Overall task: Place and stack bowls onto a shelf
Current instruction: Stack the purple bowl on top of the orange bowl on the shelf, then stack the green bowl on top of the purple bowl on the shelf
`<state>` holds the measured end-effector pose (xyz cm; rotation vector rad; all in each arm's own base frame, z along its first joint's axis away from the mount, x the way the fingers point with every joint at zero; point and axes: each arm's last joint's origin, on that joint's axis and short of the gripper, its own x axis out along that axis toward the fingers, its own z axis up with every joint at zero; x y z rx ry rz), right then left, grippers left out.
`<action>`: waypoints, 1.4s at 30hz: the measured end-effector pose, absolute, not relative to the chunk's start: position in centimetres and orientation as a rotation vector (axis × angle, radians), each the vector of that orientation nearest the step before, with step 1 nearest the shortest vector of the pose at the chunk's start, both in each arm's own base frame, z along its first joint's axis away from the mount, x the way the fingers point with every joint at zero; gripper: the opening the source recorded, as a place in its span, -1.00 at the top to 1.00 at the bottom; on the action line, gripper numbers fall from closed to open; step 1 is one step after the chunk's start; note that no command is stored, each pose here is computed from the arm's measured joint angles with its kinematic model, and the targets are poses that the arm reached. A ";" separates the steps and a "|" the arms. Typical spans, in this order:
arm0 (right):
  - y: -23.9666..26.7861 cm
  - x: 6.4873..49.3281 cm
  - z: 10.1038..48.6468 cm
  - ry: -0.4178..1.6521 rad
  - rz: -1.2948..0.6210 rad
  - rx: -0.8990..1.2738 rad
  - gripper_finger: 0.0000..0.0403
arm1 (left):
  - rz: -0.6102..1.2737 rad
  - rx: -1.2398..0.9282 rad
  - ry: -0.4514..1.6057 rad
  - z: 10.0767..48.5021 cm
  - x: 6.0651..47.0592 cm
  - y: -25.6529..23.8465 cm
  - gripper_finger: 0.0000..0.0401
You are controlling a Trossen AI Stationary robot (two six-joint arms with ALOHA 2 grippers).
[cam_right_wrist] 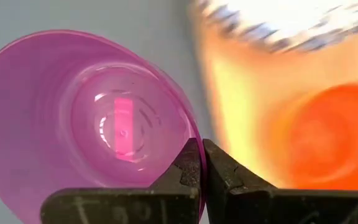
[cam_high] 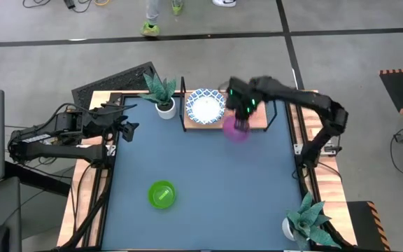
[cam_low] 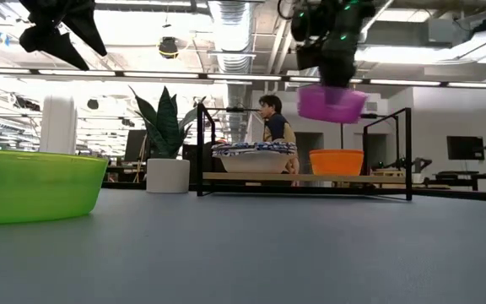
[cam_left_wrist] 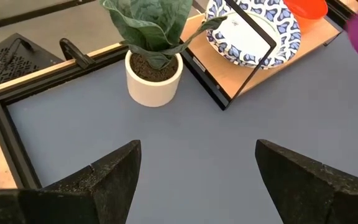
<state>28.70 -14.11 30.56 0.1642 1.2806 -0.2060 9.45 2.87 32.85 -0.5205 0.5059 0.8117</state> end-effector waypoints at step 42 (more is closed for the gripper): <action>-30.7 23.8 25.6 1.446 -0.338 0.260 0.45 | 0.843 -0.520 0.490 32.9 9.4 2.9 -0.50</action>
